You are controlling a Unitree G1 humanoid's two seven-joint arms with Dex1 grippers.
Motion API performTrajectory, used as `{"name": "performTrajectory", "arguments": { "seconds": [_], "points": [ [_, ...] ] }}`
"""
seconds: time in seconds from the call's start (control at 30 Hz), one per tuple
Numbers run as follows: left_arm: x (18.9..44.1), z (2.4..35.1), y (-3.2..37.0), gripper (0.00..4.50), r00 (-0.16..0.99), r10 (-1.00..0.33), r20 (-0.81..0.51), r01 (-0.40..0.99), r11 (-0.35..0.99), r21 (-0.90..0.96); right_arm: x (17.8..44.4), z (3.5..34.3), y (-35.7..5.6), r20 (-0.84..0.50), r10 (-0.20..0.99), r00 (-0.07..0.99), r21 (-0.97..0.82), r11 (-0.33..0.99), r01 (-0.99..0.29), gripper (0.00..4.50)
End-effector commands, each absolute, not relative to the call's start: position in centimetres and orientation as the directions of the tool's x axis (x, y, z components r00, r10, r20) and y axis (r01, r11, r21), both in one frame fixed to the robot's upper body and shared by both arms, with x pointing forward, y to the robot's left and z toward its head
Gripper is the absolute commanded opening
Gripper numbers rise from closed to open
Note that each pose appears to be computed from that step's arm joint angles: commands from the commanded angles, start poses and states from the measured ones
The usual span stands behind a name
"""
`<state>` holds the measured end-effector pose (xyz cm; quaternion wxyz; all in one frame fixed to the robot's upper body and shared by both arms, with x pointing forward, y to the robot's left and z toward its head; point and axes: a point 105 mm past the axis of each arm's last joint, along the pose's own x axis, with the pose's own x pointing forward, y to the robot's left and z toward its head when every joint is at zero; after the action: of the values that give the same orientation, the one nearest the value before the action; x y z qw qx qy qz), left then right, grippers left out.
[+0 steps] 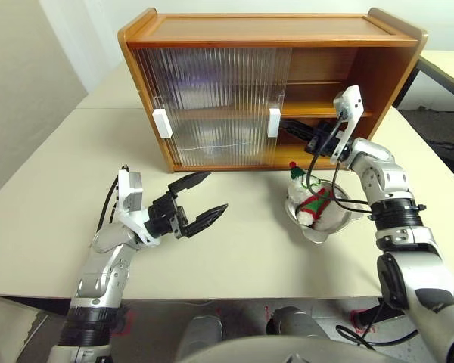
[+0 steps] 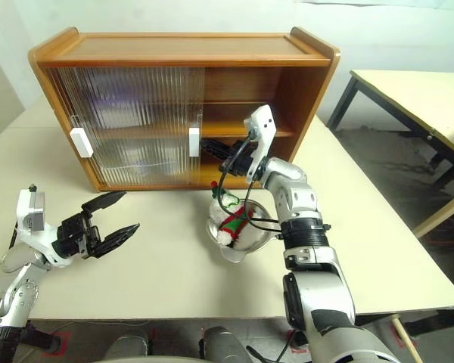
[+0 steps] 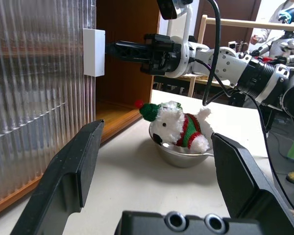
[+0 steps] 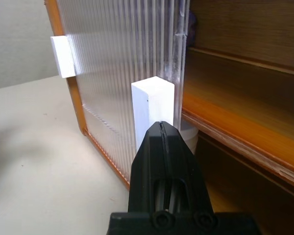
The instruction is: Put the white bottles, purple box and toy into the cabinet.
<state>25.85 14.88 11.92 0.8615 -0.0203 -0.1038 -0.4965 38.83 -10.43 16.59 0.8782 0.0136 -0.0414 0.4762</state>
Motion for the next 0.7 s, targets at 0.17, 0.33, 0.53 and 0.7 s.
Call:
{"name": "performTrajectory", "arguments": {
  "seconds": [0.17, 0.33, 0.53, 0.7],
  "points": [
    [25.7, 11.8, 14.5, 4.5, 0.481, -0.856, 0.189, 0.862, 0.501, 0.075, 38.7, 17.9, -10.4, 0.073, 0.855, 0.514, -0.045, 0.518, -0.854, 0.02],
    [25.6, 11.8, 14.4, 4.5, 0.478, -0.858, 0.189, 0.864, 0.498, 0.074, 38.1, 17.7, -13.7, -0.013, 0.846, 0.534, -0.018, 0.533, -0.846, 0.02],
    [25.6, 12.5, 13.7, 4.5, 0.448, -0.86, 0.245, 0.878, 0.475, 0.064, 34.4, 17.9, -20.5, -0.288, 0.808, 0.515, 0.056, 0.551, -0.833, 1.75],
    [25.8, 12.6, 13.6, 4.5, 0.443, -0.861, 0.25, 0.88, 0.472, 0.064, 31.2, 17.7, -21.0, -0.446, 0.779, 0.442, 0.099, 0.533, -0.84, 3.54]
  ]
}}
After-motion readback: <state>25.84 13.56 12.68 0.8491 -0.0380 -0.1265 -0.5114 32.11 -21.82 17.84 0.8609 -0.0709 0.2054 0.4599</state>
